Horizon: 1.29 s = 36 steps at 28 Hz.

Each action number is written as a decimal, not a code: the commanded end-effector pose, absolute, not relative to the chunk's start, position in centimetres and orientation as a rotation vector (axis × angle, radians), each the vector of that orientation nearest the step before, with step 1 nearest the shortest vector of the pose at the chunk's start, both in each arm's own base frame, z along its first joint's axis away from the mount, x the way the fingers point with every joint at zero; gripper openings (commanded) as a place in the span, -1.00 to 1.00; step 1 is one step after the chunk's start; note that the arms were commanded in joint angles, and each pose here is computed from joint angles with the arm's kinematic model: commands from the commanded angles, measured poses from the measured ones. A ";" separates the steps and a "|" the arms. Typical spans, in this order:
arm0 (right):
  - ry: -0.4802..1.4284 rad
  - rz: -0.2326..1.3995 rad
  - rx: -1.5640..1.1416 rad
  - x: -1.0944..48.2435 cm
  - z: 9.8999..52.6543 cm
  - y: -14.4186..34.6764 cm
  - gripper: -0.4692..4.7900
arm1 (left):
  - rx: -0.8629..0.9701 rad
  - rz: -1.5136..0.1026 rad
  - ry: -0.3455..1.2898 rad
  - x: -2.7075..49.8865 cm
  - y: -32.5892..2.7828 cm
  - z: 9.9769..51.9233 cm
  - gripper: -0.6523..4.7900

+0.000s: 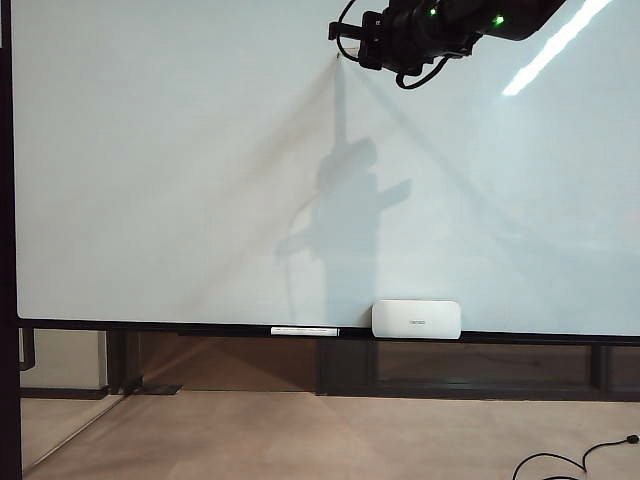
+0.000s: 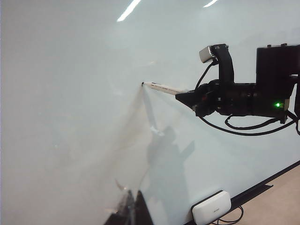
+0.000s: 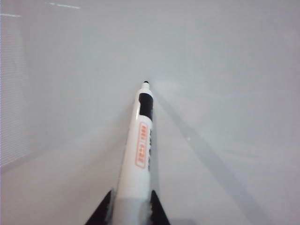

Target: Reach to the right to find the marker pen, pick it up, and write the number 15 on the whiteboard.

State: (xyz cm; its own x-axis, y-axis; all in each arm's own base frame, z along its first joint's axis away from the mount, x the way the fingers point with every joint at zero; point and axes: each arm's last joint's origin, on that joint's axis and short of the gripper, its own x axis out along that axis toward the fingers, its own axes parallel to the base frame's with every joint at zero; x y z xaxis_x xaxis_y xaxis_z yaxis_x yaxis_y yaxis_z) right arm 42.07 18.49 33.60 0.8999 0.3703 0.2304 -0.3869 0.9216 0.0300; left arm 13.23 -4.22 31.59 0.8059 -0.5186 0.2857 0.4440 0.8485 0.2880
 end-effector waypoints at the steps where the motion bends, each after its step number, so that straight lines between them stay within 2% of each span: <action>1: -0.252 0.389 0.079 41.9 34.2 18.4 -0.83 | 0.215 -0.520 -0.391 13.1 -4.2 31.9 -0.78; 18: -0.077 0.338 0.047 43.1 31.0 18.7 -0.83 | 0.218 -0.515 -0.392 13.1 -4.2 31.9 -0.78; 25: 0.053 0.335 0.025 44.0 27.9 19.0 -0.83 | 0.237 -0.511 -0.400 13.1 -4.2 32.0 -0.78; 36: 0.112 0.338 0.027 44.1 26.9 19.1 -0.83 | 0.239 -0.510 -0.398 13.0 -4.1 32.2 -0.78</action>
State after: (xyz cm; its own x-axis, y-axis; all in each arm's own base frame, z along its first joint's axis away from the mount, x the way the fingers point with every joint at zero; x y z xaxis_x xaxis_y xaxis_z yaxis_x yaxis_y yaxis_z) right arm 44.11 19.25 26.81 0.9319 0.3485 -0.1006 -0.3465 0.9373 0.0377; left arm 13.14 -4.19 31.97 0.8030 -0.5168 0.2968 0.4300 0.8472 0.3119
